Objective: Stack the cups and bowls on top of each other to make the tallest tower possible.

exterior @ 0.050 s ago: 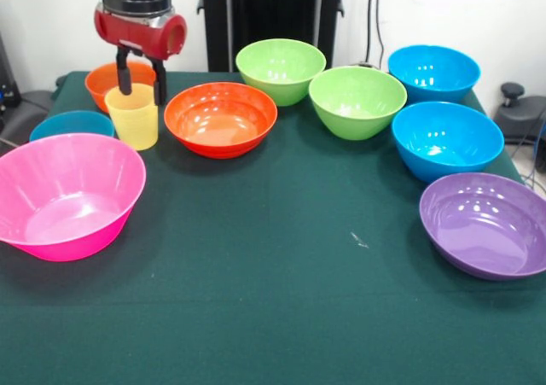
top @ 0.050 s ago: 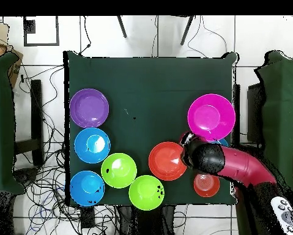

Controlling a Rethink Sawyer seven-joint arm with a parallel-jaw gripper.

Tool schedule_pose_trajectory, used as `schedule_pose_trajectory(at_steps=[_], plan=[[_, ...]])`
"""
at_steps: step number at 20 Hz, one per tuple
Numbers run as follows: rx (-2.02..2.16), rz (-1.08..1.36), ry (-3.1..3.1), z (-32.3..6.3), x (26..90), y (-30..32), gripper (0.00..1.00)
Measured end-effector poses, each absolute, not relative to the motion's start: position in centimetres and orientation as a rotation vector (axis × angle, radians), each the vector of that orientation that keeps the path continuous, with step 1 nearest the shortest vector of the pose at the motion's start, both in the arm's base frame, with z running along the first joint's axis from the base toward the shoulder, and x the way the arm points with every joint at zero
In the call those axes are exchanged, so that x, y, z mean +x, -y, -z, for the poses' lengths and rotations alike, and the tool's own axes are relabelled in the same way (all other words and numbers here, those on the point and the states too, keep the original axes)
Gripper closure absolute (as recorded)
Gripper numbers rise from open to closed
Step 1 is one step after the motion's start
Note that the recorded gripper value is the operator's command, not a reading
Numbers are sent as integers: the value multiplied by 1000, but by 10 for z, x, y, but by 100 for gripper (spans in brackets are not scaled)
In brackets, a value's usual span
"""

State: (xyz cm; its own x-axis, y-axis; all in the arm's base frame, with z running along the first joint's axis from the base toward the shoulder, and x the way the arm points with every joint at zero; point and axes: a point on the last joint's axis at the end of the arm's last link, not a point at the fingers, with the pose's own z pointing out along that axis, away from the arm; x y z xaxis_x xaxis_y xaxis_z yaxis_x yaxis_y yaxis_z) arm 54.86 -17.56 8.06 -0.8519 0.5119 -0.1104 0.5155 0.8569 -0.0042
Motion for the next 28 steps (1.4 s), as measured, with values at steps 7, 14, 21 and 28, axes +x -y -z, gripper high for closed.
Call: schedule_pose_trajectory(at_steps=[7, 14, 21, 28], plan=[[950, 34, -2920, -72, 545, 170, 0], [965, 86, -2936, -67, 538, 168, 0], [964, 170, -2939, -71, 531, 170, 0], [1010, 227, -2932, -71, 523, 178, 0]])
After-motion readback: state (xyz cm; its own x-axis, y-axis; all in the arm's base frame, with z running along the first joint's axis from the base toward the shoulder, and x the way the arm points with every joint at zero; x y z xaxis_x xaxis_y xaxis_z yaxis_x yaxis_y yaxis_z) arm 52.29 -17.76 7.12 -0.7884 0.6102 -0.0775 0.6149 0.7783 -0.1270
